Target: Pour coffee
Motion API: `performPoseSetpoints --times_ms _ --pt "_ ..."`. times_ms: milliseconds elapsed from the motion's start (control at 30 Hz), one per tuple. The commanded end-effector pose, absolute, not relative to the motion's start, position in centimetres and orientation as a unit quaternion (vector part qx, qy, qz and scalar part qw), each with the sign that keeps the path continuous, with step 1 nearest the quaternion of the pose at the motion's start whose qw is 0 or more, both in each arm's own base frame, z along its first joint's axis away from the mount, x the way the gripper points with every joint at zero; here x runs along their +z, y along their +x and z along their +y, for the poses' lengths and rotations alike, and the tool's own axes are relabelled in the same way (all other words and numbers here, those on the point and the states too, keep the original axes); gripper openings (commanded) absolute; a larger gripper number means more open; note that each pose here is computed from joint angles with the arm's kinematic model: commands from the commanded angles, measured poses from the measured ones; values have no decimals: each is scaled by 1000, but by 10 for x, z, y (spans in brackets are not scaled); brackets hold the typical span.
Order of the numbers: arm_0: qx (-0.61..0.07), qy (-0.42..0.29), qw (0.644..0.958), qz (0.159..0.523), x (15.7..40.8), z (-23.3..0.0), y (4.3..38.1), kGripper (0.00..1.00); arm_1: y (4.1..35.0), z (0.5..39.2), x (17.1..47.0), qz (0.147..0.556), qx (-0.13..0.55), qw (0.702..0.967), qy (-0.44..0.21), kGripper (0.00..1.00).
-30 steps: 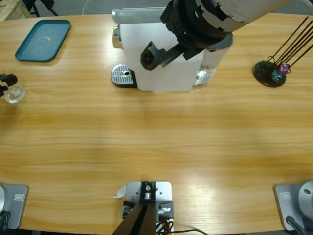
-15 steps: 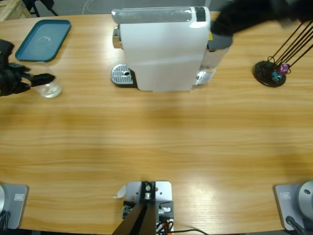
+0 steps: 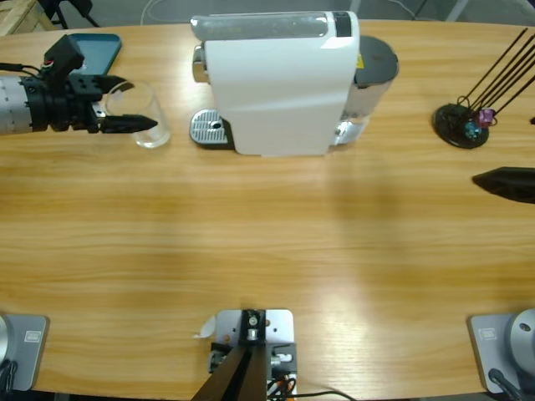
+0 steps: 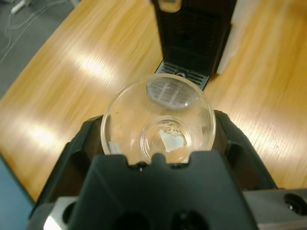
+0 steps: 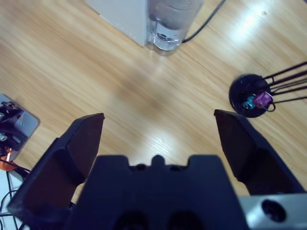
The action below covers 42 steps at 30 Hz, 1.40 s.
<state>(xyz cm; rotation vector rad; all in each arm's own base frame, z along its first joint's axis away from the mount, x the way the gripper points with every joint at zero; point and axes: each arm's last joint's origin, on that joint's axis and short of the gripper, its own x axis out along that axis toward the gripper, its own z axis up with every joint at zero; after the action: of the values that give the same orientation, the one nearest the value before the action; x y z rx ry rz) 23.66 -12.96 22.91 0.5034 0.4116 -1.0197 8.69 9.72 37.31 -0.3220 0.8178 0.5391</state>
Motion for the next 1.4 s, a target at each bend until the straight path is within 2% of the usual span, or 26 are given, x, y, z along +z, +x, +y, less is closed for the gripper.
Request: performPoseSetpoints --times_ms 33,167,333,667,867,1200,1233,1267,1300,1400 --pt "-506 243 807 183 198 -144 269 0 85 83 365 398 257 867 -155 1000" --pt "-522 233 803 171 185 -153 279 0 84 81 369 396 259 868 -153 1000" --pt "-528 233 801 159 187 -164 283 0 87 85 369 397 257 868 -152 1000" --pt "-552 228 785 166 172 -187 287 0 89 88 369 397 257 868 -151 1000" --pt "-560 226 781 160 173 -198 288 0 89 88 369 397 258 868 -151 1000" --pt "-561 227 779 166 169 -206 288 0 89 88 369 397 258 868 -150 1000" --pt "-560 227 779 167 169 -208 287 371 89 88 370 397 259 868 -149 1000" --pt "-562 226 778 166 170 -209 287 901 89 88 369 397 258 868 -149 1000" --pt "-564 224 777 166 170 -209 286 979 89 88 369 397 258 868 -149 1000" --pt "-563 222 778 169 169 -209 285 1000 90 89 369 398 259 868 -149 1000"
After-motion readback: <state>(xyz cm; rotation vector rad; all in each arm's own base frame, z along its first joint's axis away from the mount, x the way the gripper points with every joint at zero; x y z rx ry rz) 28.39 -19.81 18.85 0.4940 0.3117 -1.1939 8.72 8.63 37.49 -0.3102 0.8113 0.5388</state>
